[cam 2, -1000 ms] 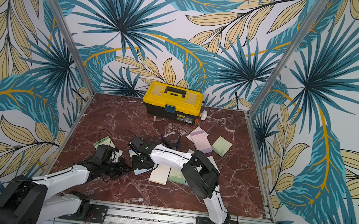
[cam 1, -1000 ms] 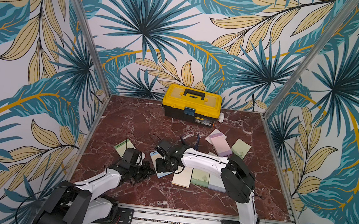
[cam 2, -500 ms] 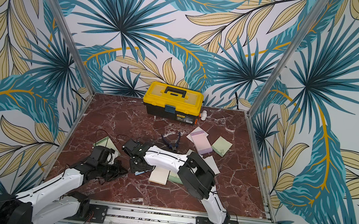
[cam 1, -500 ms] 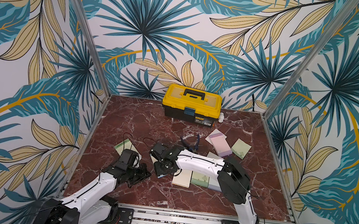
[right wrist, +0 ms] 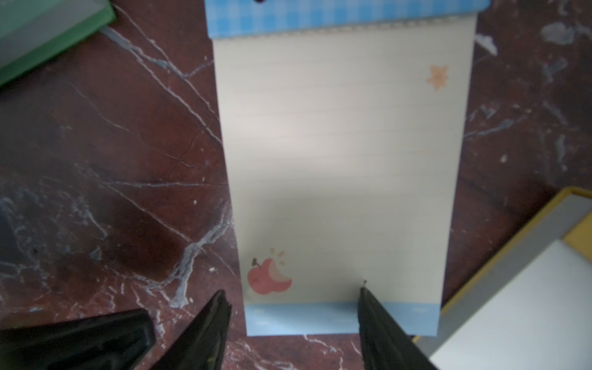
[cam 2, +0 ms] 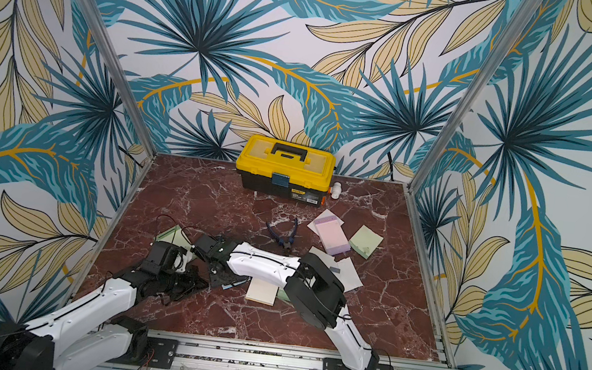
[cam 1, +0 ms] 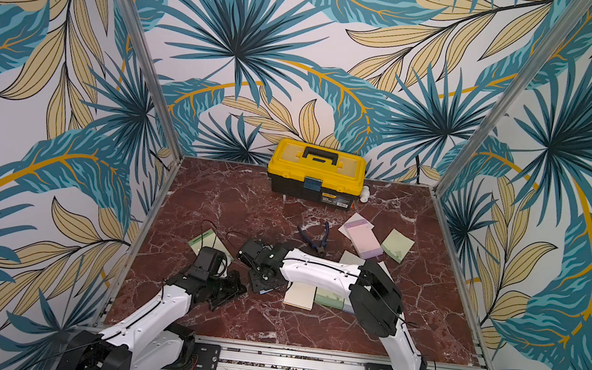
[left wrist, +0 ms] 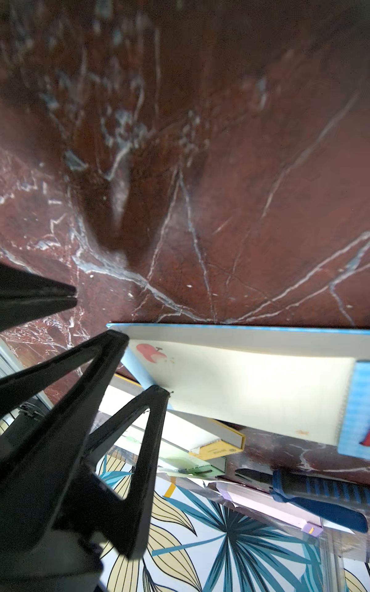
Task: Tear off pages from different memo pads
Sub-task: Pick up the memo pad from the center of the board.
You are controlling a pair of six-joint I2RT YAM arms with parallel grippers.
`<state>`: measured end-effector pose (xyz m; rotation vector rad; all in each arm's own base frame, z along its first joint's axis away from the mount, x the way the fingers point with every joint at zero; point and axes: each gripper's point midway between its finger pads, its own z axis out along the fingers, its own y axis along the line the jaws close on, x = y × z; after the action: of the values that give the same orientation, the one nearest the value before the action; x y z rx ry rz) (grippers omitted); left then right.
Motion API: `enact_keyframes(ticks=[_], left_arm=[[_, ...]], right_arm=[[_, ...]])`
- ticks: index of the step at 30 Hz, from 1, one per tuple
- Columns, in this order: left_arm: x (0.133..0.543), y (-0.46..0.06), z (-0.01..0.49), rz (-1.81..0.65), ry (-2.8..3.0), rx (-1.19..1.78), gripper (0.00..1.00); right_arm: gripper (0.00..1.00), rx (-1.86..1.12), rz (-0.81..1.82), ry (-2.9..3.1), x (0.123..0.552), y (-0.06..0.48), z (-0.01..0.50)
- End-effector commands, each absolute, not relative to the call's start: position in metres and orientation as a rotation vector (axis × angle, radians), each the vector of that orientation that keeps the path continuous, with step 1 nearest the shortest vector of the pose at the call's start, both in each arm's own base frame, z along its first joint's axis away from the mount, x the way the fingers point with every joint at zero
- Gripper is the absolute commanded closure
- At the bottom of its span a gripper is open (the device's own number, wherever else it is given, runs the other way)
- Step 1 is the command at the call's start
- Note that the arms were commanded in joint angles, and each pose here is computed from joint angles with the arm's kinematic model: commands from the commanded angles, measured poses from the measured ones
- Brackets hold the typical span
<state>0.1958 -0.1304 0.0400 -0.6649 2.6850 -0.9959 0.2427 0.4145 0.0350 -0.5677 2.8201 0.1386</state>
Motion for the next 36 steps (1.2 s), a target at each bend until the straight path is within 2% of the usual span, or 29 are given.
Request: enact_keyframes(ticks=[1, 17, 36], left_arm=[[0.194, -0.129, 0.040, -1.005, 2.681, -0.648, 1.00], [0.194, -0.128, 0.043, -1.009, 2.670, -0.654, 1.00], [0.193, -0.127, 0.047, -1.012, 2.657, -0.655, 1.00]], right_arm=[[0.37, -0.593, 0.042, 2.871, 0.235, 0.404, 0.013], [0.37, -0.587, -0.031, 2.851, 0.239, 0.394, 0.009], [0.44, -0.594, -0.012, 2.839, 0.238, 0.400, 0.009]])
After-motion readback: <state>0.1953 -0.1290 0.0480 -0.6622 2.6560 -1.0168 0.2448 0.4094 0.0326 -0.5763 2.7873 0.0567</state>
